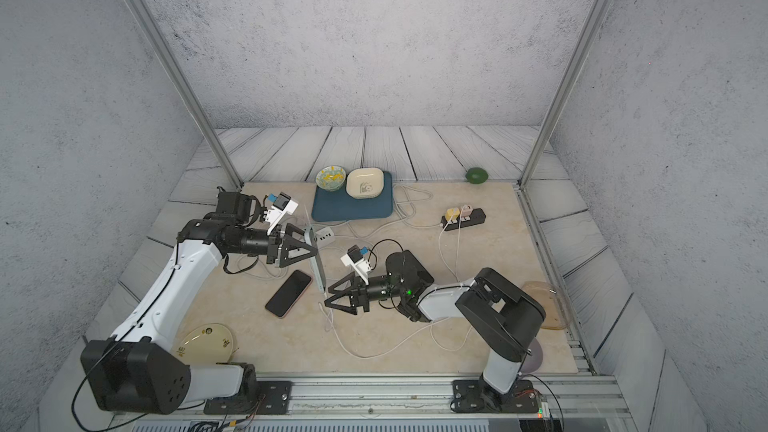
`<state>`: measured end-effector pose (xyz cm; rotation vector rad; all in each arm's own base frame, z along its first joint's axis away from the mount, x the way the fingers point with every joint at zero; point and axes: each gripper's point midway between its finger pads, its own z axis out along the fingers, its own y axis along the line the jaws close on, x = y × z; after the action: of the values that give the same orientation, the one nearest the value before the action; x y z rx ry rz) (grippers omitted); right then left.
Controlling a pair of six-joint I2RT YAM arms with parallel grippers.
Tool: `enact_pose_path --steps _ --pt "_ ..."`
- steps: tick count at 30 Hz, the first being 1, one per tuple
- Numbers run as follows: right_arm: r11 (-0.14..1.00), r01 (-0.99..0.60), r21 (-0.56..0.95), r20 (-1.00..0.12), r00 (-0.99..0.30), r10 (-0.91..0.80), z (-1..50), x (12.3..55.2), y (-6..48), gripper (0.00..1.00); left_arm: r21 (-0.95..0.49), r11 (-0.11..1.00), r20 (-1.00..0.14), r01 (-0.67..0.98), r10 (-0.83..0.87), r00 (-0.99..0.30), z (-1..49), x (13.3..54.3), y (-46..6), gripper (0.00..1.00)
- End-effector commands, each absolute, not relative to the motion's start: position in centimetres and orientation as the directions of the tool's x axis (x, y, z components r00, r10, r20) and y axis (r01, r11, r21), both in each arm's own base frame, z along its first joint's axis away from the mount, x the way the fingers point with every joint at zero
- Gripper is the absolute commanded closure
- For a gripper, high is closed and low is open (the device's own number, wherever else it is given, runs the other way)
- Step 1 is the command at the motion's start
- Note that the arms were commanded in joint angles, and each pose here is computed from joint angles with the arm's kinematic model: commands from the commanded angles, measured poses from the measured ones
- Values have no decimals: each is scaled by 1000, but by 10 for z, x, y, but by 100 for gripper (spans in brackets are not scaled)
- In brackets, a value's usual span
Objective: Unplug the charging cable from the phone
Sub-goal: Remove the charging cable from the phone.
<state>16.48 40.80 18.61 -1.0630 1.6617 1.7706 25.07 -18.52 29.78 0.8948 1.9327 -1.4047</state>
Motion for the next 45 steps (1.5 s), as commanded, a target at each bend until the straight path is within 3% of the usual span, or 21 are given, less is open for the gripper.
enact_pose_path --steps 1,14,22,35,45 --pt "-148 -808 571 -819 -546 -180 185 159 410 40 -562 186 -793 806 154 -589 312 249 -184 70" --pt "-143 -809 570 -817 -540 -201 176 153 412 80 -564 186 -793 805 150 -590 312 249 -183 70" --pt "-138 -813 565 -819 -532 -217 173 151 411 95 -563 187 -794 805 147 -590 313 249 -183 70" --pt "-101 -808 580 -798 -539 -269 152 140 407 98 -558 186 -800 809 140 -584 317 249 -181 70" --pt "135 -748 649 -708 -660 -251 121 178 394 93 -558 174 -802 812 137 -581 318 246 -181 70"
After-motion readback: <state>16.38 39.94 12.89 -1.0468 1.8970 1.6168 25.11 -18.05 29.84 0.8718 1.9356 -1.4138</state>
